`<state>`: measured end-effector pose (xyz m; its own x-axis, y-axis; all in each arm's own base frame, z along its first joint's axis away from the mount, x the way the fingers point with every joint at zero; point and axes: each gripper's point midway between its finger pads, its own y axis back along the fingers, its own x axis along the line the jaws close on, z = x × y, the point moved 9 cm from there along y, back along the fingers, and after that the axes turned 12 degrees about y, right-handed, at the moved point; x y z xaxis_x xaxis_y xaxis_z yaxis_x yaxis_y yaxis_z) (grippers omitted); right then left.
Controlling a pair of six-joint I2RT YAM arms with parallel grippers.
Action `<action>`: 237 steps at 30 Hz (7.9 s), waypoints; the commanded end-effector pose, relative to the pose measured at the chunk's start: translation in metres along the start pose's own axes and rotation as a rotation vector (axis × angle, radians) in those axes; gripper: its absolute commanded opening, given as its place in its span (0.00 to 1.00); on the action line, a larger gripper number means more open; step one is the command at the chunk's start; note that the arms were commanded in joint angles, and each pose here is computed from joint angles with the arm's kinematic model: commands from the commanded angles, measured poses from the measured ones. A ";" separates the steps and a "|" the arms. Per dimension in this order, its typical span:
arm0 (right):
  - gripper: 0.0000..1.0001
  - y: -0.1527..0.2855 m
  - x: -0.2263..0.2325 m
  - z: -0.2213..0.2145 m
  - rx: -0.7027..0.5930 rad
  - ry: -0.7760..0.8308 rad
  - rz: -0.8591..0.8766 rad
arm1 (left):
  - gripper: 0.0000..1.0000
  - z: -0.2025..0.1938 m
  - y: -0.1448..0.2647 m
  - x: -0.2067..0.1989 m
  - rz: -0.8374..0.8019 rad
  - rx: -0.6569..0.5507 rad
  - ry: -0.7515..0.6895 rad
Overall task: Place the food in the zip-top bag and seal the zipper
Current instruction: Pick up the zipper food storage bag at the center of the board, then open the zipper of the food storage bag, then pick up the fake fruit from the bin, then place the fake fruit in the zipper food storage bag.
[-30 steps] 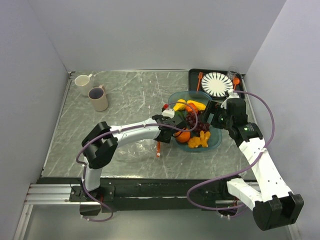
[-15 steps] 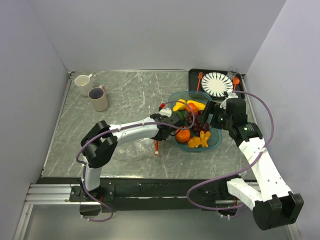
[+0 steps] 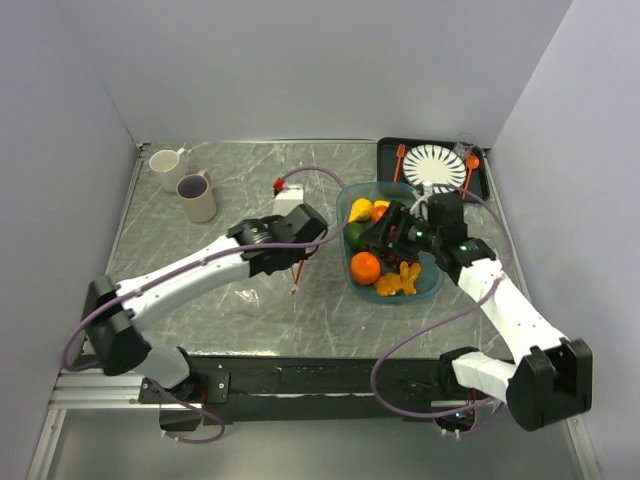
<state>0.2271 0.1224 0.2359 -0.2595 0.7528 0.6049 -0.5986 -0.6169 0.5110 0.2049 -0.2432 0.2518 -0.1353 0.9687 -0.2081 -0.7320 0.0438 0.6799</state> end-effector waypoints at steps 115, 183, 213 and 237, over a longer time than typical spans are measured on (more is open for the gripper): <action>0.48 -0.094 -0.089 0.006 0.314 0.335 -0.656 | 0.01 0.025 0.001 0.049 -0.207 -0.019 0.076; 0.15 -0.098 0.101 -0.005 0.076 0.104 0.289 | 0.01 0.035 0.014 0.039 -0.237 -0.073 0.221; 0.22 -0.106 0.125 -0.032 0.269 0.431 0.106 | 0.01 0.051 0.023 0.040 -0.162 -0.120 0.324; 0.56 -0.133 0.159 -0.008 0.156 0.390 0.011 | 0.01 0.028 0.018 0.044 -0.248 -0.030 0.328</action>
<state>0.2390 0.3168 0.2253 -0.5889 0.7520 0.2963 -0.3665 -0.5752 0.7313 0.2140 -0.1898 0.2687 -0.1944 0.8370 -0.5116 -0.7952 0.1709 0.5818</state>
